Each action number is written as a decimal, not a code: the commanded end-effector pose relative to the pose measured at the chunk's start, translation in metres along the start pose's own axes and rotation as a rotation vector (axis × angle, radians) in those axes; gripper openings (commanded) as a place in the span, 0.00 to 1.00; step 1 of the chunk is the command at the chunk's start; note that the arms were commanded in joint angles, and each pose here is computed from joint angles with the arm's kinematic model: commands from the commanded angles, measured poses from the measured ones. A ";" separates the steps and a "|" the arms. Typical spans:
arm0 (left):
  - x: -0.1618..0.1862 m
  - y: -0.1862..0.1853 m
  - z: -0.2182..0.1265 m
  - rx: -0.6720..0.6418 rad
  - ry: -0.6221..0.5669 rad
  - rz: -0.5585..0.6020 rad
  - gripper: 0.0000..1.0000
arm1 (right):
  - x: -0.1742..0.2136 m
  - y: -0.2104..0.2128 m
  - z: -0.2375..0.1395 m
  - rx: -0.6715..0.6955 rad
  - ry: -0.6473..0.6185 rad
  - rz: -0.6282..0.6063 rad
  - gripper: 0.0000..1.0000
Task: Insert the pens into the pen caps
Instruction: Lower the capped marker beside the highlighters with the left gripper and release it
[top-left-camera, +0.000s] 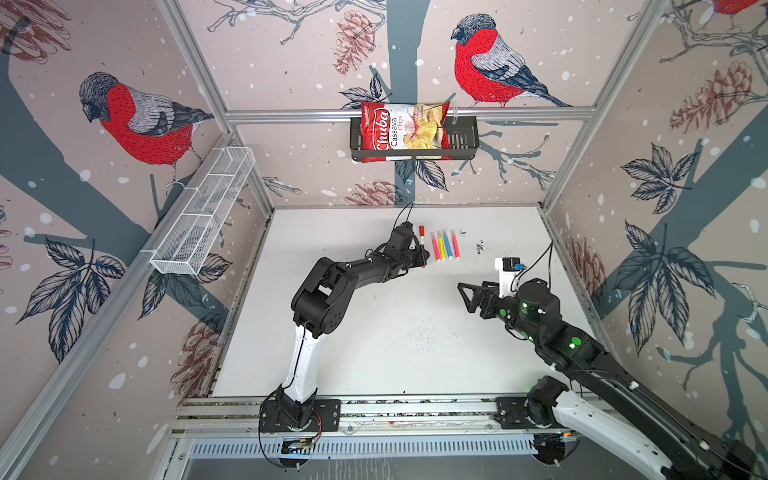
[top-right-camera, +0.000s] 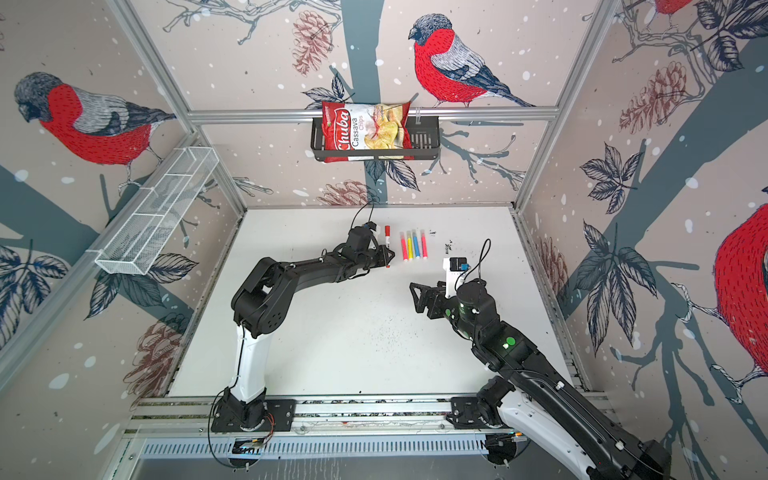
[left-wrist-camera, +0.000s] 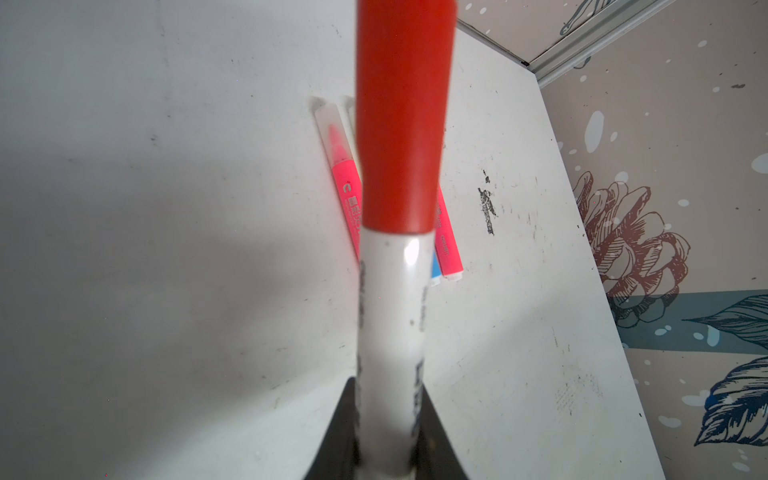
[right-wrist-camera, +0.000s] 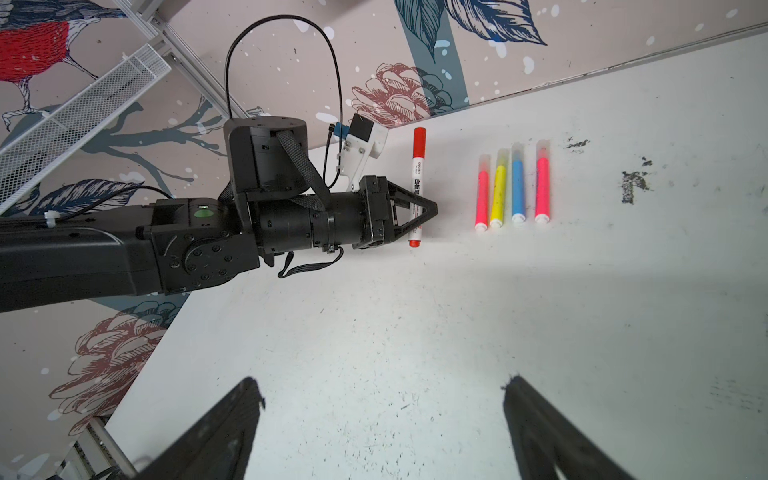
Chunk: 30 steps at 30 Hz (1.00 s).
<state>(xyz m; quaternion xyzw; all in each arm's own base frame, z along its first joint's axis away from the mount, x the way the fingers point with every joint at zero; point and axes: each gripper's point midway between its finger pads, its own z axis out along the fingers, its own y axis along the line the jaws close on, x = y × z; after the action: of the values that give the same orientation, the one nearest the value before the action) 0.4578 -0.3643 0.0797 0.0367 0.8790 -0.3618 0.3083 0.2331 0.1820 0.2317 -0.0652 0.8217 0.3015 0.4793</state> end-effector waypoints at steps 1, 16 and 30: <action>0.001 0.005 0.005 -0.022 0.011 -0.002 0.06 | -0.002 0.002 0.000 -0.017 -0.012 0.012 0.92; 0.003 0.009 0.029 -0.020 0.042 -0.026 0.16 | 0.001 0.000 0.000 -0.020 -0.014 0.025 0.92; 0.003 -0.001 0.029 0.046 0.035 -0.055 0.29 | -0.003 0.003 -0.003 -0.035 -0.022 0.028 0.92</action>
<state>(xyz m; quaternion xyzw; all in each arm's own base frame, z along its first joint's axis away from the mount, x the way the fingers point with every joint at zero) 0.4703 -0.3795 0.0566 0.0257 0.8854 -0.3704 0.2798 0.2307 0.1803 0.2280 -0.0633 0.8205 0.3097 0.4763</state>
